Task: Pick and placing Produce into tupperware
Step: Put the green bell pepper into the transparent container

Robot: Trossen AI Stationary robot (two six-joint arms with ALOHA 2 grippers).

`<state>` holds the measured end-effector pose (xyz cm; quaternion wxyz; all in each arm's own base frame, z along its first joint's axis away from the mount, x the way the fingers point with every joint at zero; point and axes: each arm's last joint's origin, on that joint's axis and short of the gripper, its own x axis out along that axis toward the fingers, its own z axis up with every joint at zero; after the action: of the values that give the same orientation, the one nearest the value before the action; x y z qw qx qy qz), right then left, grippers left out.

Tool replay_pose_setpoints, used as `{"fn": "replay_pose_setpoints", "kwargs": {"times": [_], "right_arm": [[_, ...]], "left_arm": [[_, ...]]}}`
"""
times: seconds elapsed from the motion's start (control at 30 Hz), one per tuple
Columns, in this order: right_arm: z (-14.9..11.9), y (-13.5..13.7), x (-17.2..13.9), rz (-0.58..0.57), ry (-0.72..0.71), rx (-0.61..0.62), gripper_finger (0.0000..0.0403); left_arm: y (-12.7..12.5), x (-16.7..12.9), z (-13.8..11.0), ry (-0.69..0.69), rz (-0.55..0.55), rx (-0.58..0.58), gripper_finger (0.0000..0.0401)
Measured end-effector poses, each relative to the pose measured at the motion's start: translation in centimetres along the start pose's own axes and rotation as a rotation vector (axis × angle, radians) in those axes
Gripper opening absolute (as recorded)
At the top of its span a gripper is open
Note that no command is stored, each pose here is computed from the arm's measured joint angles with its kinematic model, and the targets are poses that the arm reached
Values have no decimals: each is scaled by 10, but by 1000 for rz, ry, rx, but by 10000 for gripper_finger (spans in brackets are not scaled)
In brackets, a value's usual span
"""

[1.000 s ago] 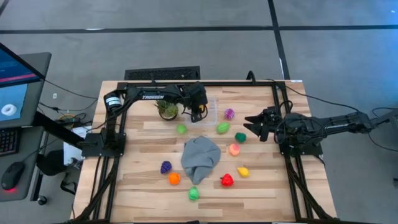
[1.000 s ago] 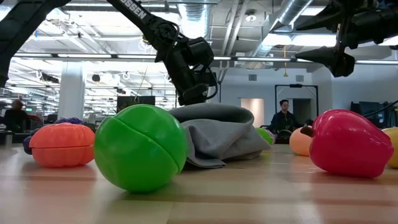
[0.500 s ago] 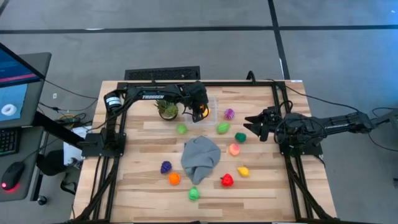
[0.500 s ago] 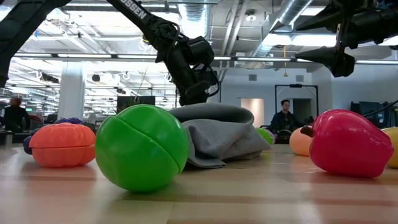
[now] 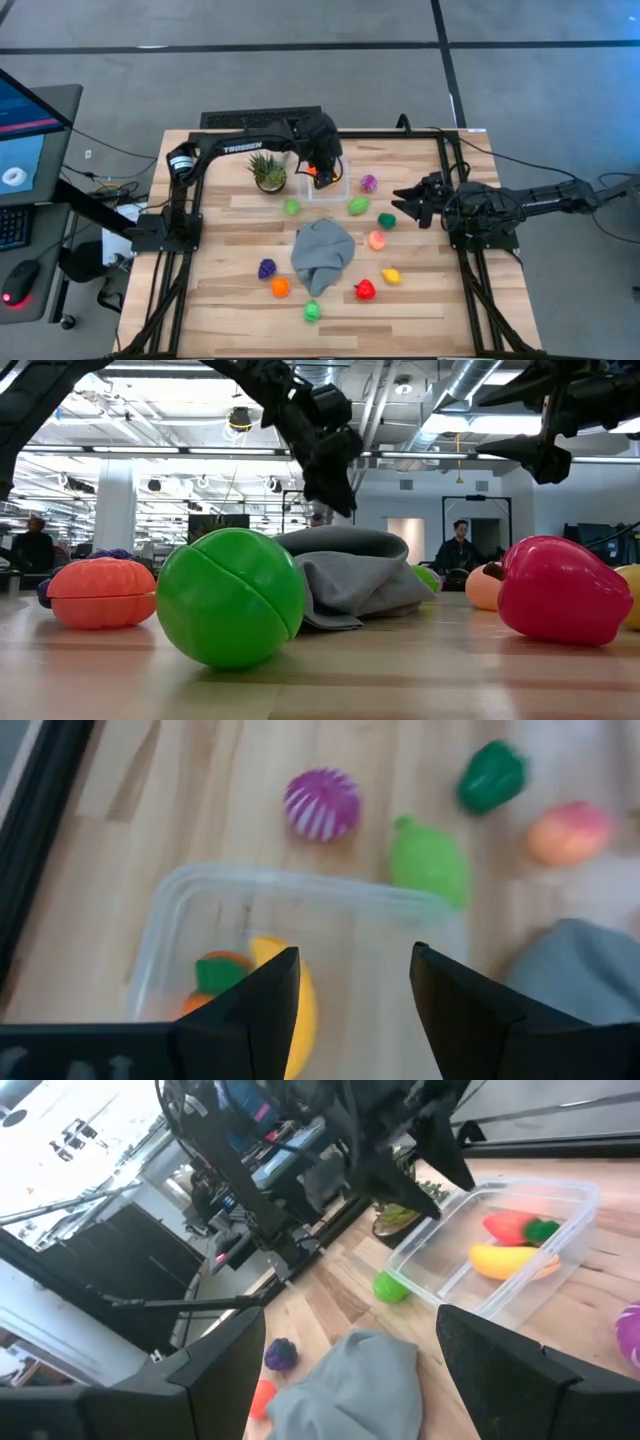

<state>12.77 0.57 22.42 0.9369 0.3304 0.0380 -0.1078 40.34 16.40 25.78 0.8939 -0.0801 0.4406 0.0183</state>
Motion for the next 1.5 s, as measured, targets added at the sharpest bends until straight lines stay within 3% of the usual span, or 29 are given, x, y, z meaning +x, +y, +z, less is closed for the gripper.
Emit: {"fn": "replay_pose_setpoints", "kwargs": {"times": [0.2, 0.63, 1.07, 1.2, 1.3, 1.5], "right_arm": [[-4, 1, -1, 3, 31, -18, 317], [-27, -16, -7, -161, 270, -99, 317], [-38, -29, -14, -280, 412, -275, 317], [-39, -29, -12, -255, 414, -372, 317], [-42, -30, -9, -222, 408, -458, 317], [-46, -32, -6, -240, 439, -481, 317]], "left_arm": [[-17, -19, 7, 0, -121, -12, 181], [-78, -99, 15, -107, -152, 79, 181], [-149, -219, -19, -228, 104, 66, 181], [-169, -252, -38, -280, 208, 23, 181], [-182, -269, -55, -296, 273, -19, 181], [-205, -288, -86, -292, 395, -72, 181]]}}
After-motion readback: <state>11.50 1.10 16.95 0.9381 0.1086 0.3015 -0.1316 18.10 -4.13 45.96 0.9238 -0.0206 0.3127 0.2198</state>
